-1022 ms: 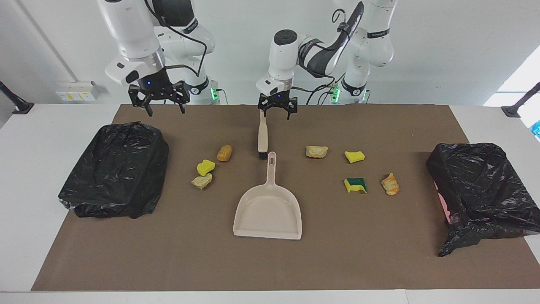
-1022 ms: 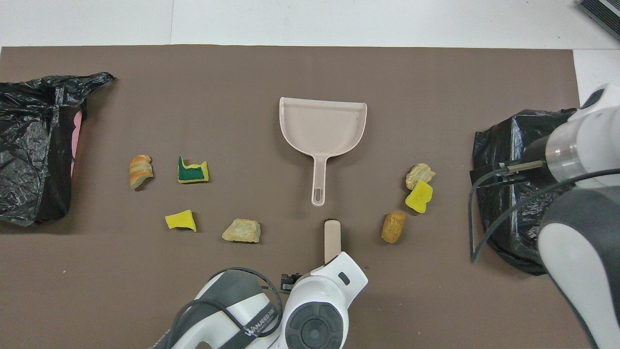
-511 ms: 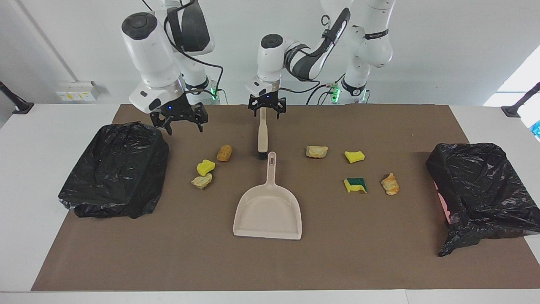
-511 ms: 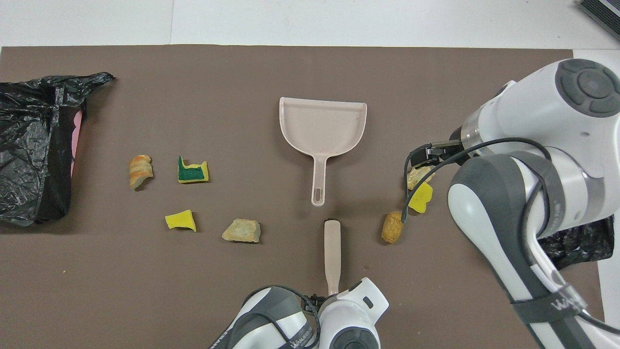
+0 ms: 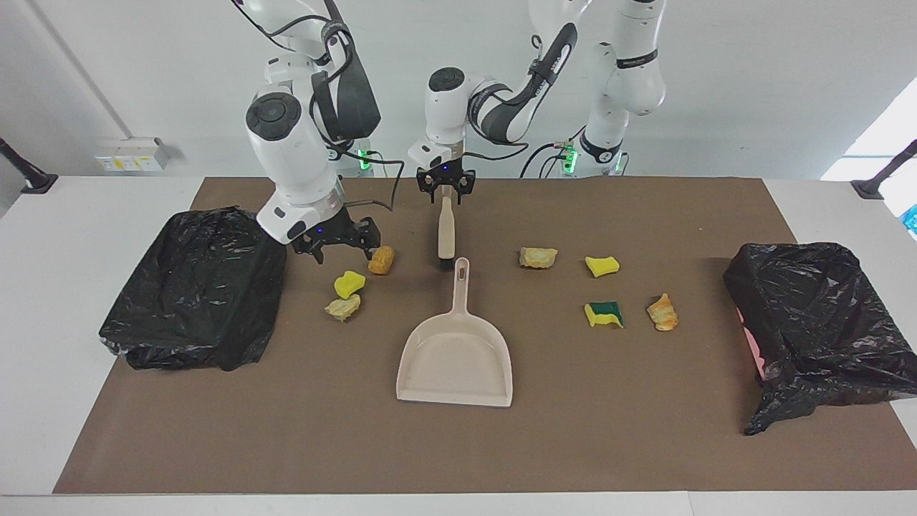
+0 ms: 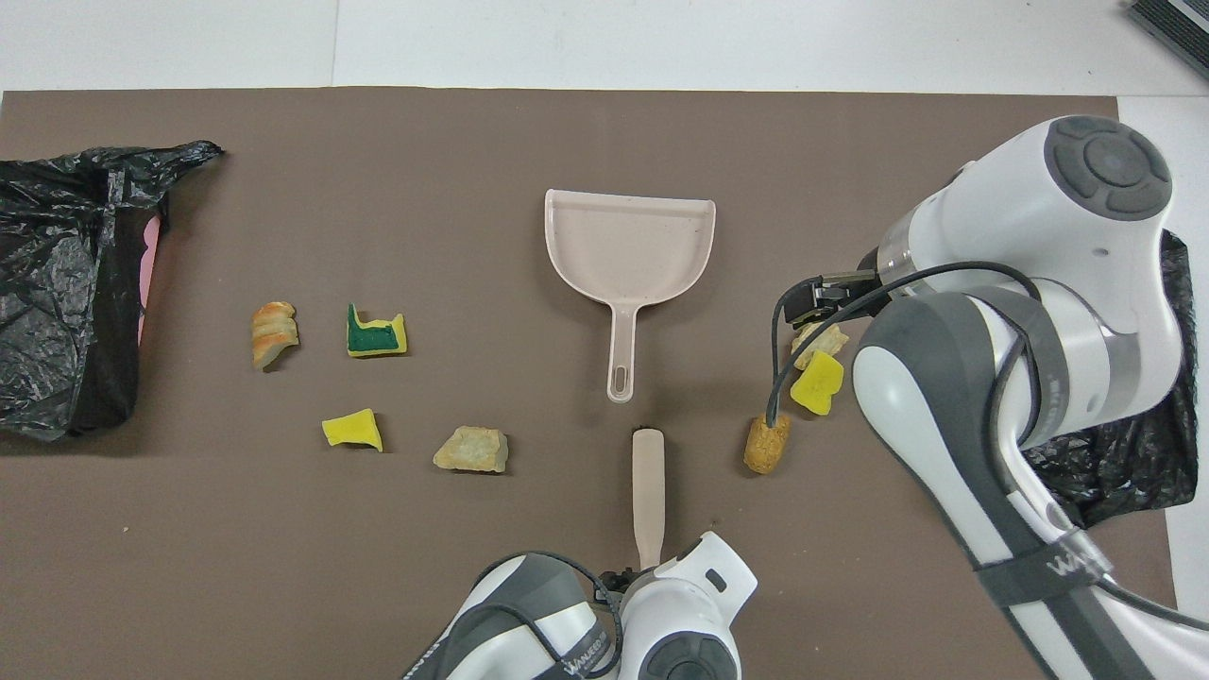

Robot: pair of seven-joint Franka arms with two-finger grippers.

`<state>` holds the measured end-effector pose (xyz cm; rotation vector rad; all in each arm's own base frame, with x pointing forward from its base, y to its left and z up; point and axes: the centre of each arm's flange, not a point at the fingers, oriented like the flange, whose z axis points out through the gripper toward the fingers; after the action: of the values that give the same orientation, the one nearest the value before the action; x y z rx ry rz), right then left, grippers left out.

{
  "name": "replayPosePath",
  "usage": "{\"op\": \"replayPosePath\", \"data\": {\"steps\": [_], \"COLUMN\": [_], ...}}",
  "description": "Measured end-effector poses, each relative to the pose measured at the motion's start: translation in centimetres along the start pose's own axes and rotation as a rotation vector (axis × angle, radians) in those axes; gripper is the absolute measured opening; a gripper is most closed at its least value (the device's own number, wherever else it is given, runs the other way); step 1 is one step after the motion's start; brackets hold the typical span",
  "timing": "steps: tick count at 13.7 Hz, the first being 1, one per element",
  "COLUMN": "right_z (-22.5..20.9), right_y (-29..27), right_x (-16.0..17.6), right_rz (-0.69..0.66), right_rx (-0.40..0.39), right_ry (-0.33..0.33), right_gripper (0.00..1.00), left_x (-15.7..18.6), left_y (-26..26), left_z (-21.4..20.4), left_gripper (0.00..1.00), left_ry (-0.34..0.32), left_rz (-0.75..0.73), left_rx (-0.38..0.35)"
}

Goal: Sweep and dump trash in bin
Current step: 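Grasp the brush with the left gripper while the right gripper grasps the dustpan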

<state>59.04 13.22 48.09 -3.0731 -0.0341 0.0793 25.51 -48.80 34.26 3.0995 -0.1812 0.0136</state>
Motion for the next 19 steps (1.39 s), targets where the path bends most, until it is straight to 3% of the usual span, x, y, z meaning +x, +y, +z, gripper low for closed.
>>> {"op": "replayPosePath", "data": {"steps": [2,6,12,15,19], "right_z": [0.0,0.0,-1.5,-1.2,1.5], "right_y": [0.2,0.0,-0.6,-1.9,-8.9], "right_x": [0.0,0.0,0.5,0.8,0.0], "right_rz": [0.006,0.004,0.040,0.050,0.071], "right_rx": [0.005,0.011,0.019,0.043,0.042], "right_ry": [-0.001,-0.001,0.025,0.018,0.001], "right_gripper": [1.00,1.00,1.00,1.00,1.00], "left_x": [0.0,0.9,2.0,6.3,13.0], "left_y": [-0.1,-1.3,-5.6,-10.3,-18.2], "left_z": [0.0,-1.0,-8.2,-9.2,-10.1], "left_gripper": [0.26,0.26,0.26,0.26,0.26], "left_ry": [-0.001,-0.020,-0.085,-0.099,-0.090], "left_rz": [-0.001,-0.029,-0.036,-0.079,-0.149], "left_rx": [0.002,0.027,0.089,0.088,0.063]}}
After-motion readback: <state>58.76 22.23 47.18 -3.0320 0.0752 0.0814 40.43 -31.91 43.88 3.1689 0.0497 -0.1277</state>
